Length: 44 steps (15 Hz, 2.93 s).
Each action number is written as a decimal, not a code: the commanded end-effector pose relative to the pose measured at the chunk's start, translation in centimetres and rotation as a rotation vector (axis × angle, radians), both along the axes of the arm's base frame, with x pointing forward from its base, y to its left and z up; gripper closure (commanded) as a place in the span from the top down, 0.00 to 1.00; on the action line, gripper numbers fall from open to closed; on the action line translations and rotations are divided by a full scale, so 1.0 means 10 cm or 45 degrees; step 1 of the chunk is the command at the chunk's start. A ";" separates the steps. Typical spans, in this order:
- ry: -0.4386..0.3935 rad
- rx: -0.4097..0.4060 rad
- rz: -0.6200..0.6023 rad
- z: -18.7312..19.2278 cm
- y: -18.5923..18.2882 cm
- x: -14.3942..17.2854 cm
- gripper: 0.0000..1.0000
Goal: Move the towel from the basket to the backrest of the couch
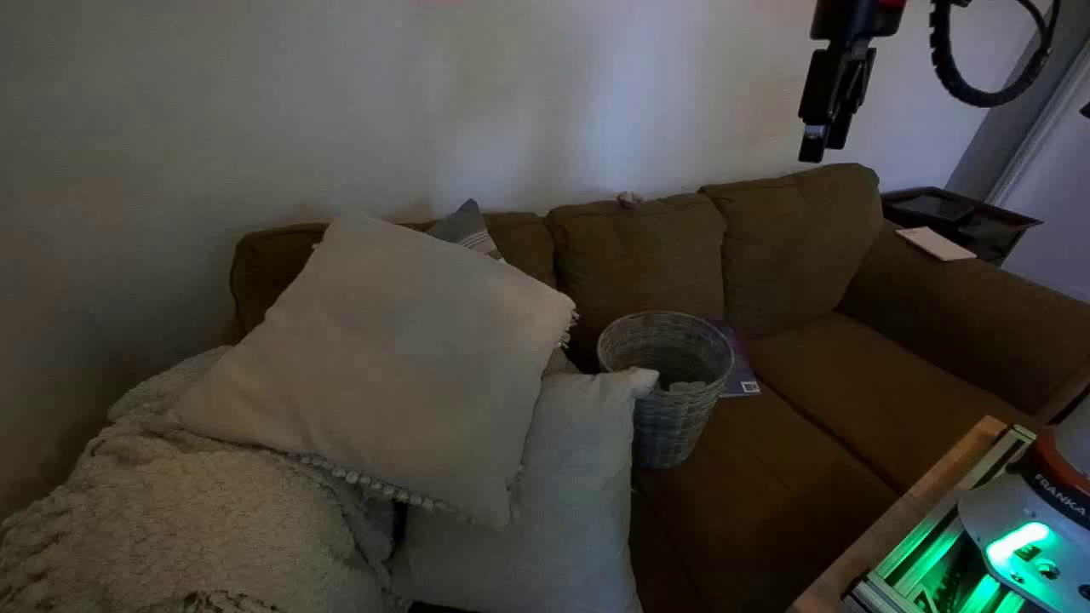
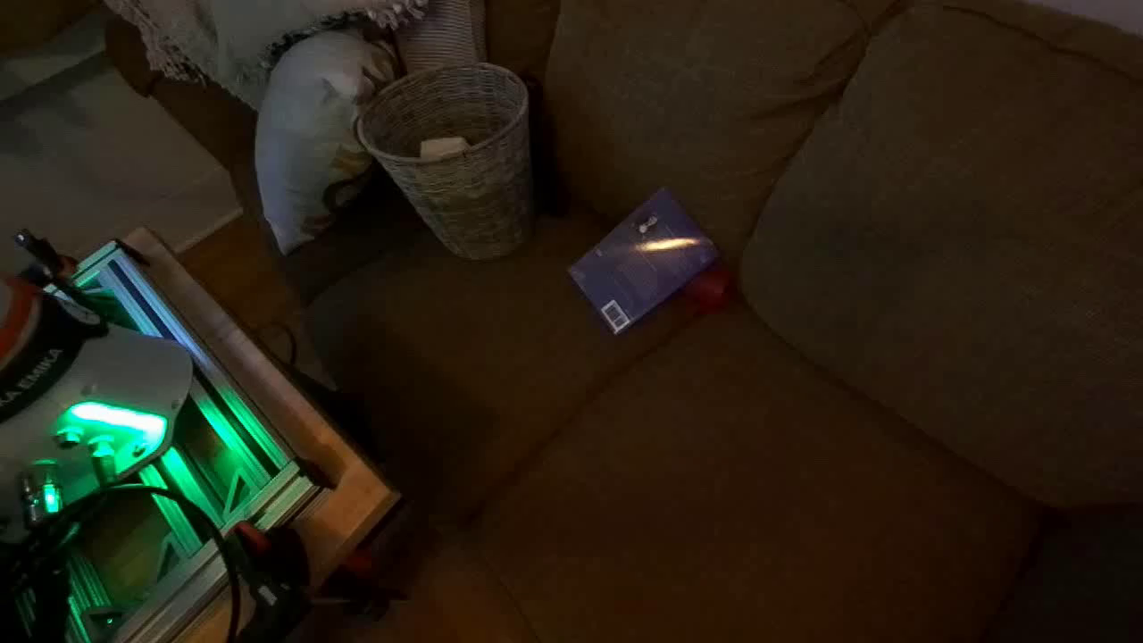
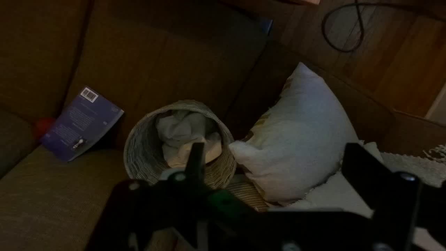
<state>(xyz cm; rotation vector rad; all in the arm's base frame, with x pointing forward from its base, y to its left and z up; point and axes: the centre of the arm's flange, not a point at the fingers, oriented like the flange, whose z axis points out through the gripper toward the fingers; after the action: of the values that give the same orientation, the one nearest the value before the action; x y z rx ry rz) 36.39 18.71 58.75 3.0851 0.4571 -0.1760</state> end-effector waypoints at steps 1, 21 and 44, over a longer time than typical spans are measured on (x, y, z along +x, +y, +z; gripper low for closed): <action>0.000 0.000 0.000 0.00 0.00 0.00 1.00; 0.014 0.055 -0.007 -0.04 -0.08 0.00 1.00; 0.464 0.013 0.100 -1.56 -1.17 1.36 1.00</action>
<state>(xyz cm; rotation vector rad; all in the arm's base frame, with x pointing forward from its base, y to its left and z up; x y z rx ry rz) 50.02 6.99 43.18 3.0388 0.5861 -0.7429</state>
